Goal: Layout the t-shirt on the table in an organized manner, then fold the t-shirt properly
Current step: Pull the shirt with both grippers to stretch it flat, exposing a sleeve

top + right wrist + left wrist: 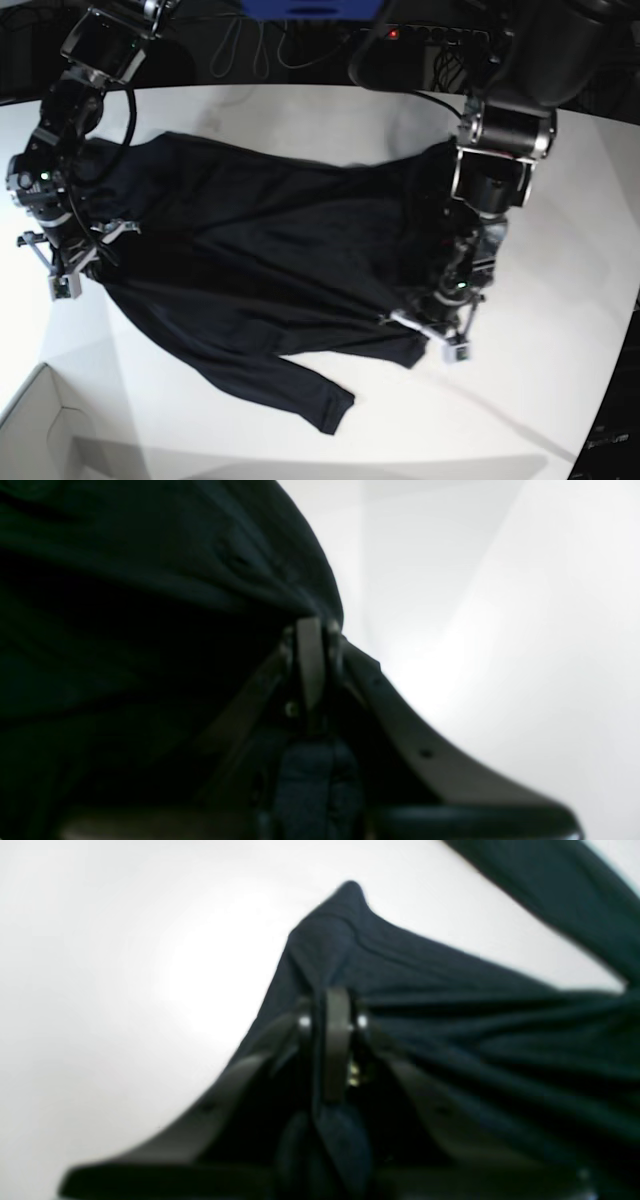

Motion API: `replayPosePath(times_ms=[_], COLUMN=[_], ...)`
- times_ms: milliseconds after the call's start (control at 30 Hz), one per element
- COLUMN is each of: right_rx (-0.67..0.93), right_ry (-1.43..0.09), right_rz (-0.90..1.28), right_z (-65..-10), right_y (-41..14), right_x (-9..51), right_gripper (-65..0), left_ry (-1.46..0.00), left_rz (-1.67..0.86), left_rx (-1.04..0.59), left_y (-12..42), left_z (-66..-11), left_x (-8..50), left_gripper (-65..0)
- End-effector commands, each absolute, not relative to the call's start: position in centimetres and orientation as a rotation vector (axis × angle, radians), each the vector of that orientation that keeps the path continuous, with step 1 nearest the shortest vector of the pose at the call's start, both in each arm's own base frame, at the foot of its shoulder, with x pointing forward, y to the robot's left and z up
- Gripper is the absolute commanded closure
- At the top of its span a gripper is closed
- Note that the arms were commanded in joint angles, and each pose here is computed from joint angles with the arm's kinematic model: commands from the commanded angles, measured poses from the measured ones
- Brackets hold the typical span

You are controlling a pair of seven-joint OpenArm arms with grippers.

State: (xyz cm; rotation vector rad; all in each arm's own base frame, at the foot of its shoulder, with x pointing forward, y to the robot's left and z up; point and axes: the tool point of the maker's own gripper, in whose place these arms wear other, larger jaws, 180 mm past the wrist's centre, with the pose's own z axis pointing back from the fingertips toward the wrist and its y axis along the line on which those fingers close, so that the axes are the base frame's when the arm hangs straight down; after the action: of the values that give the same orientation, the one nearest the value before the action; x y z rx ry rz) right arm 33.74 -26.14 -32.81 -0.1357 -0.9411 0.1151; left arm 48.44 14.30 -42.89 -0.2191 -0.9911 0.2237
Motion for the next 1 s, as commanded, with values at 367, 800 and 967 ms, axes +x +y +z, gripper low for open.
replayPosePath(times_ms=[367, 800, 967], right_rx=[-0.013, 0.100, 0.096], right_ry=[-0.961, -1.049, -0.946], right_rz=[0.452, 0.621, 0.694], right_z=[-32.7, -29.7, -31.4], right_y=[-15.9, -7.3, -5.8], right_x=[35.5, 38.7, 39.3], right_gripper=[0.0, 0.0, -4.9], left_ry=[-1.165, -1.222, -1.201], left_rz=[0.580, 0.764, 0.759], left_rx=[-0.254, -0.096, -0.088], left_y=[29.4, 37.5, 37.5], left_z=[-34.9, -32.3, -33.0], left_x=[40.9, 29.7, 29.1], left_gripper=[-0.1, -0.1, -0.5])
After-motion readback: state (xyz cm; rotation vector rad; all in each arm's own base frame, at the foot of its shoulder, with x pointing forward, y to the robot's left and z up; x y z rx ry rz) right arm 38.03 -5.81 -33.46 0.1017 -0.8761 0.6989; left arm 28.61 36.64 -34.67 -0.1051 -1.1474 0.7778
